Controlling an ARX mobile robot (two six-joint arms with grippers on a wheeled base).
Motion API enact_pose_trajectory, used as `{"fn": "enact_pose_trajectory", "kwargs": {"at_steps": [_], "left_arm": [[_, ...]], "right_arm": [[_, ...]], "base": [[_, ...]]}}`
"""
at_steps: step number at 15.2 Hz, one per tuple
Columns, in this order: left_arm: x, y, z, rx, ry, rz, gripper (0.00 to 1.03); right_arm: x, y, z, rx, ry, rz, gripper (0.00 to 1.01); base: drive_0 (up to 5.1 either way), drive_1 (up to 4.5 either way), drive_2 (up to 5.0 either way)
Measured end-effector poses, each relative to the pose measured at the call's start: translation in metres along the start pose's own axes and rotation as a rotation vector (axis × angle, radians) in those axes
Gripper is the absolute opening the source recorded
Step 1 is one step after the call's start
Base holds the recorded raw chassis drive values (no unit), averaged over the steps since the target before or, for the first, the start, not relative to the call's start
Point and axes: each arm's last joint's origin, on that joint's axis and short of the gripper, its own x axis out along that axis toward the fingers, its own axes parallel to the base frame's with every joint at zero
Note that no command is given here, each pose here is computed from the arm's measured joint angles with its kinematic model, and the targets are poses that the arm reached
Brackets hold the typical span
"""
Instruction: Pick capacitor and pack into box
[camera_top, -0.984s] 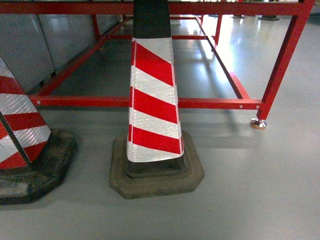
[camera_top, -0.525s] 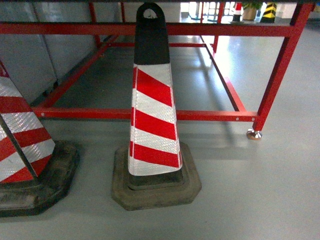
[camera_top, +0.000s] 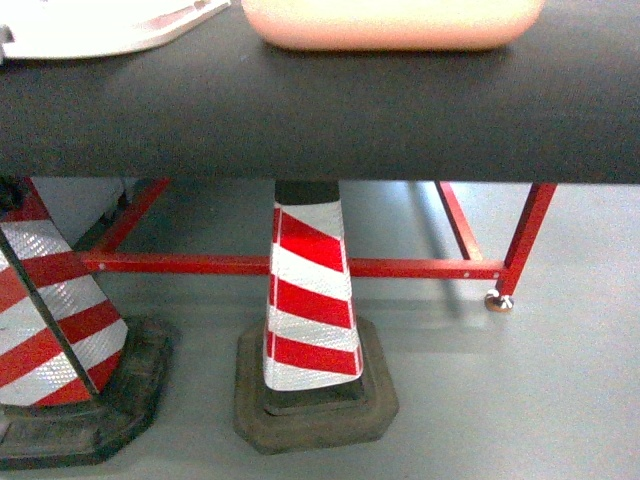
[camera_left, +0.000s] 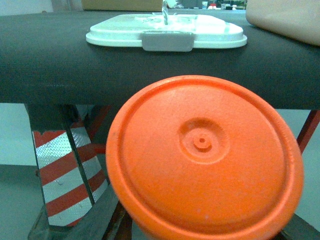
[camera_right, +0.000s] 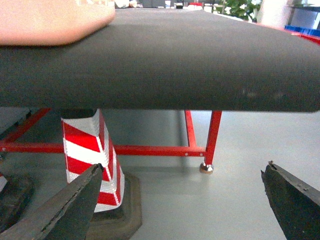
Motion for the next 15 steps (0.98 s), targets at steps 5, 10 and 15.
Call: {"fn": "enact_pose_trajectory", "kwargs": {"at_steps": [5, 10, 15], "left_arm": [[0.0, 0.0001, 0.0, 0.0, 0.0, 0.003, 0.44], [0.0, 0.0001, 0.0, 0.0, 0.0, 0.002, 0.44], [0.0, 0.0, 0.0006, 0.0, -0.006, 0.001, 0.44]], "right_arm": [[0.0, 0.0, -0.0001, 0.0, 0.001, 0.001, 0.98], [0.0, 0.0, 0.0001, 0.0, -0.001, 0.001, 0.98], [0.0, 0.0, 0.0005, 0.0, -0.005, 0.001, 0.98]], "base": [[0.0, 0.0, 0.0], [0.0, 0.0, 0.0], [0.0, 0.0, 0.0]]}}
